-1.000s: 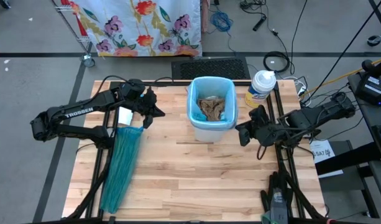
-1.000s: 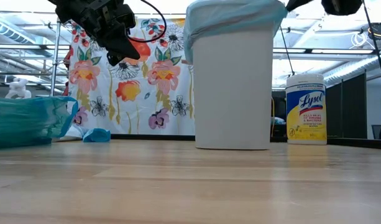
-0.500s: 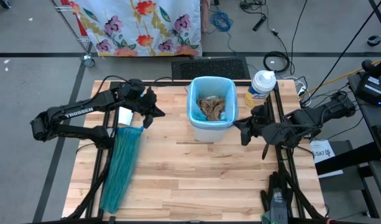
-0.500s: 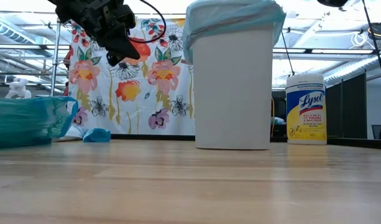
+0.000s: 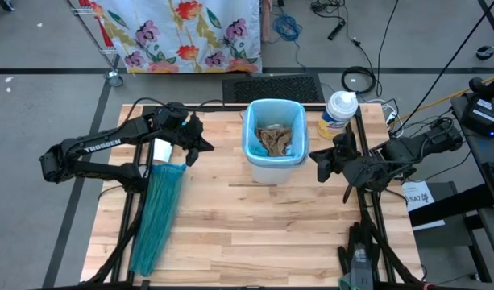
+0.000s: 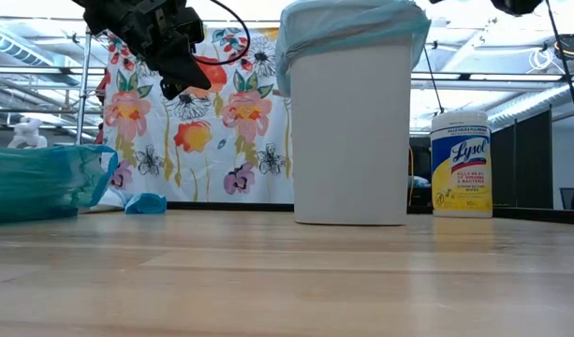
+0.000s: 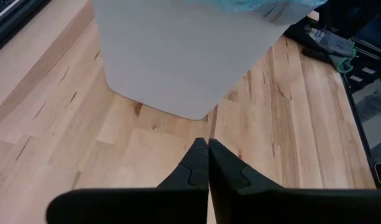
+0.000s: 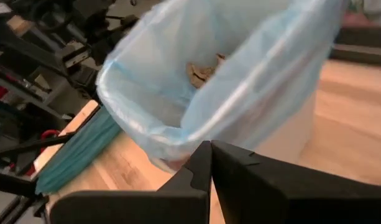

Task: Place trash/remove bag and relplace
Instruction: Remove the light blue trash bag from the white trash bin

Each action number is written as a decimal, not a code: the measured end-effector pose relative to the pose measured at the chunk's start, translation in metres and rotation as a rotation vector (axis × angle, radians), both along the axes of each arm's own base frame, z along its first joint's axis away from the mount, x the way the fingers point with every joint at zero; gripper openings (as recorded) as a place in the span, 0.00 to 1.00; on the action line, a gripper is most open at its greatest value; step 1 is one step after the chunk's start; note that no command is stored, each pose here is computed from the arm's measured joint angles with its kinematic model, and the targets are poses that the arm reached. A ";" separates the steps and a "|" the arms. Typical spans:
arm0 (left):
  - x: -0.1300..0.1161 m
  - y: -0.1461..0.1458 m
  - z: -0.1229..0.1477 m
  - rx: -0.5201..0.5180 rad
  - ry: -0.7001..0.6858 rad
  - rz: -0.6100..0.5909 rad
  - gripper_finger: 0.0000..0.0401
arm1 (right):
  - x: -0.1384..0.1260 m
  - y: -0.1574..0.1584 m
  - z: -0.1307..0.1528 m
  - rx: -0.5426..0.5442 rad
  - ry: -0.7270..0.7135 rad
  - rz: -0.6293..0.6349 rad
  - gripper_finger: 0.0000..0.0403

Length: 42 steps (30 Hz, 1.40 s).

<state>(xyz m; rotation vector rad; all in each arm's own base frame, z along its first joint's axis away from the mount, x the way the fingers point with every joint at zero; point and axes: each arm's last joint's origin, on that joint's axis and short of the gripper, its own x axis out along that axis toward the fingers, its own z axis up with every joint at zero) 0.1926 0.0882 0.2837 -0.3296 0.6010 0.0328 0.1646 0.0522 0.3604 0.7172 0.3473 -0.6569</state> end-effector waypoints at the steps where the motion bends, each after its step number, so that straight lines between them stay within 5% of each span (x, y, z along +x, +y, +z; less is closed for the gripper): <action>1: 0.000 0.000 0.000 0.000 0.000 0.000 0.00 | -0.001 0.000 -0.001 0.022 0.003 -0.018 0.00; 42: 0.000 0.000 0.000 0.030 -0.002 -0.014 0.00 | 0.011 -0.001 -0.008 0.030 0.004 -0.097 0.21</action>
